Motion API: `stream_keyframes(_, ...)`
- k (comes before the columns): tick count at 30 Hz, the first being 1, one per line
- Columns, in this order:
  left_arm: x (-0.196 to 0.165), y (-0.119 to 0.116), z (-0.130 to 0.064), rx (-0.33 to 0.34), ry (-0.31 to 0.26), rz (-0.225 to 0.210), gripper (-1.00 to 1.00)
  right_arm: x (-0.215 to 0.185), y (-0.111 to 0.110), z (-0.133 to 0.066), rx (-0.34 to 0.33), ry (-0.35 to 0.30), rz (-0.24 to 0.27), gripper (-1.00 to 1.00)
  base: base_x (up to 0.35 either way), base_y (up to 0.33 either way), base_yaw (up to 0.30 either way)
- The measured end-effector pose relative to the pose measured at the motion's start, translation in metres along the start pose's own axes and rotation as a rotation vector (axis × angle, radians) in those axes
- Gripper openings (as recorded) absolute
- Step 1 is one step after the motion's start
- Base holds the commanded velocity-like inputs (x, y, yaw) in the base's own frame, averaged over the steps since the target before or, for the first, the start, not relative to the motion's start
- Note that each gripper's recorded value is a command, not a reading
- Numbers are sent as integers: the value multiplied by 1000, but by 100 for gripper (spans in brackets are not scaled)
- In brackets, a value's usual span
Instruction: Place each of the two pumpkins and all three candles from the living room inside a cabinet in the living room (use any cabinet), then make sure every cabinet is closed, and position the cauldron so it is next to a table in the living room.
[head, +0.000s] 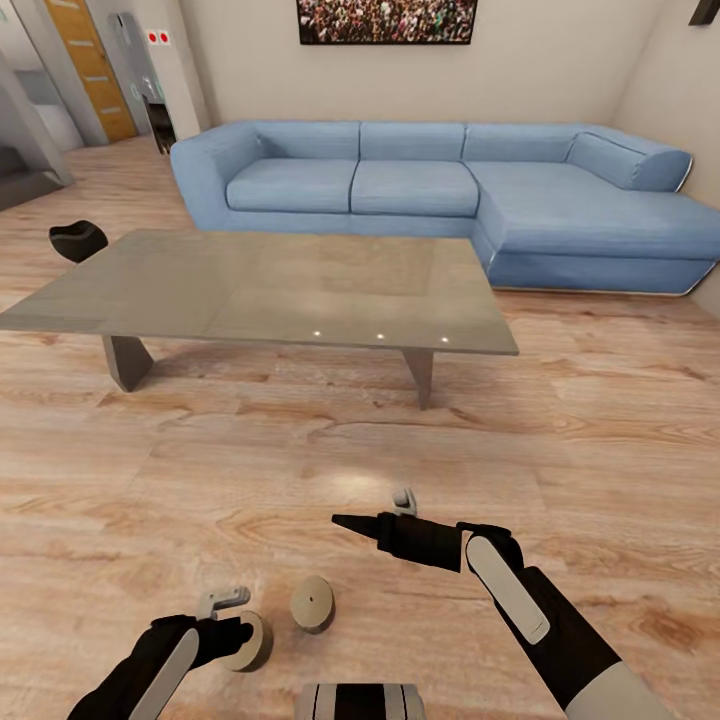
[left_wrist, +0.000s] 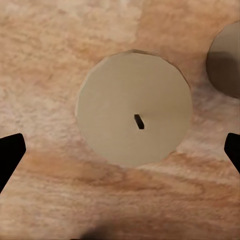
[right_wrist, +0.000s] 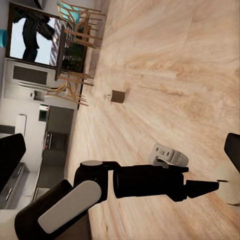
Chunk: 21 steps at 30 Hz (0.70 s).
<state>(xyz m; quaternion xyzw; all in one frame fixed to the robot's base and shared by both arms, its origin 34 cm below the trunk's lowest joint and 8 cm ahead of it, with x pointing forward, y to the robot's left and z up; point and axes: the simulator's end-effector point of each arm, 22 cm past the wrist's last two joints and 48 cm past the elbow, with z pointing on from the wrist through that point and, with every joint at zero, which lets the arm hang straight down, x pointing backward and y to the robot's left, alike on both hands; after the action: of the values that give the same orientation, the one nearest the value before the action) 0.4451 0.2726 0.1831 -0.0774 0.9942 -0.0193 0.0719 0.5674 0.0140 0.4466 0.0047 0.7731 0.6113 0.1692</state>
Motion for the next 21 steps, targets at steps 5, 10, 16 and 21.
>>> stream_keyframes(5, 1, 0, 4, 0, -6, -6, 100, 2, -6, 1, 3, 2, 11, 100, 0, 0, 0)
stream_keyframes(10, 4, 0, 11, -1, -4, -10, 100, 6, -16, 3, 8, 7, 31, 100, 0, 0, 0)
stream_keyframes(16, 8, 0, 13, -3, 1, -11, 100, 7, -18, 3, 12, 8, 35, 100, 0, 0, 0)
stream_keyframes(21, 17, 6, 19, -17, 14, -18, 100, 7, -19, 3, 12, 8, 36, 100, 0, 0, 0)
